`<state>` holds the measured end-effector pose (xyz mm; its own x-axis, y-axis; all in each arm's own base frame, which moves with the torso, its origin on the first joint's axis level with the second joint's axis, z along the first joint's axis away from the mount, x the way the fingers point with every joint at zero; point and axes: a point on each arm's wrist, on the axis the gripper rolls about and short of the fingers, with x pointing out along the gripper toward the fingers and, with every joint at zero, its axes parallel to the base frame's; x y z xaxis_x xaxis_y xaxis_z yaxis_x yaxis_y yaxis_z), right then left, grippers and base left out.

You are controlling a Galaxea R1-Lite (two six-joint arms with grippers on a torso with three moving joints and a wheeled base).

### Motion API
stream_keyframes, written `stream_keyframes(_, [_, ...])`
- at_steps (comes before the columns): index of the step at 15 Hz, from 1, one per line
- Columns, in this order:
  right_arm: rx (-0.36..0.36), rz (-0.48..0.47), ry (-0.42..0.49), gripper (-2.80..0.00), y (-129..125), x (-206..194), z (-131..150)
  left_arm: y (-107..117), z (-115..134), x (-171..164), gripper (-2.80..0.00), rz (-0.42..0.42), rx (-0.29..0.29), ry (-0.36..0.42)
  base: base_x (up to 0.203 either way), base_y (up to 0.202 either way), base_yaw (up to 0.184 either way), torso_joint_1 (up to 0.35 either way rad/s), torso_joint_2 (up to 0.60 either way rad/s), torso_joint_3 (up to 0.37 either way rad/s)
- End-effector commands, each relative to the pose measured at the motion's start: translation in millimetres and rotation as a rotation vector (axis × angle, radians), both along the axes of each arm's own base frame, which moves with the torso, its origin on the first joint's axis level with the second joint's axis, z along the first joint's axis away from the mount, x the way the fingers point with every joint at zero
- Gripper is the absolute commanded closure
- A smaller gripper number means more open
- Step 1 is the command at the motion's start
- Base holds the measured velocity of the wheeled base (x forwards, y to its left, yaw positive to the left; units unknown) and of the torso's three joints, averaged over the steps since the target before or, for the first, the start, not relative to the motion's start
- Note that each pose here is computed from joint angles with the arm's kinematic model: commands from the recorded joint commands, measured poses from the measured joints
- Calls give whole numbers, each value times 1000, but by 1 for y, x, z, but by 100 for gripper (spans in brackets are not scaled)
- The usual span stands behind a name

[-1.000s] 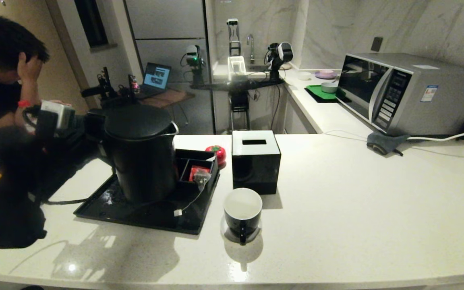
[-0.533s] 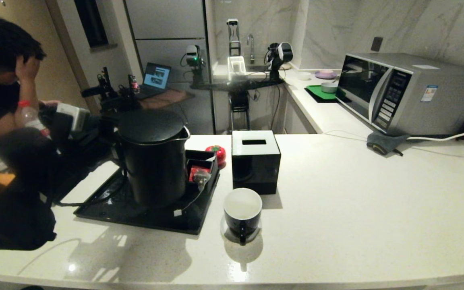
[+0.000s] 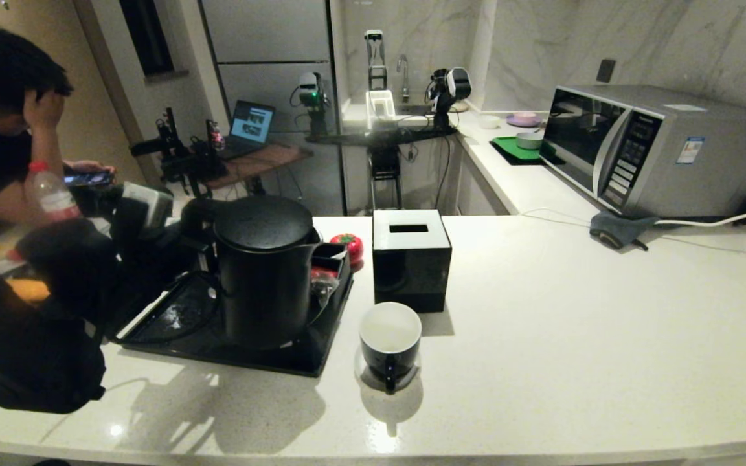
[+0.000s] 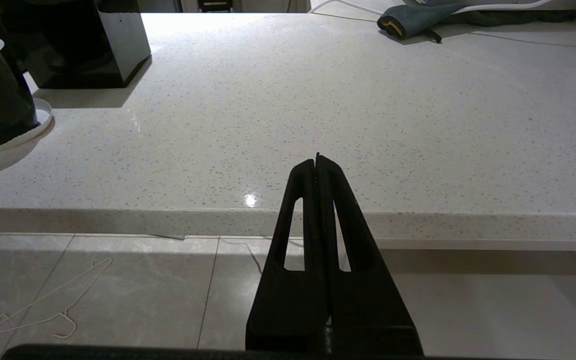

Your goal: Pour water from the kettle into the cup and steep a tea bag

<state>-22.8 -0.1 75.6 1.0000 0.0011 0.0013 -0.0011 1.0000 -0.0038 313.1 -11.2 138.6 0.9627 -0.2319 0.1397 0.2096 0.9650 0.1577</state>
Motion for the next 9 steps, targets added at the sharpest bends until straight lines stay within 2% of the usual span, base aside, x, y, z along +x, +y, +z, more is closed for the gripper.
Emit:
stream_keyframes(1, [-1,0,0,0,0,0,0,-2,-1,0,0,-9,1,-29,0,0,0,0,0,0])
stream_keyframes(5, [-1,0,0,0,0,0,0,-12,-3,3,0,-39,6,-25,0,0,0,0,0,0])
stream_keyframes(9, [-1,0,0,0,0,0,0,-17,-4,6,0,-52,35,-36,0,0,0,0,0,0])
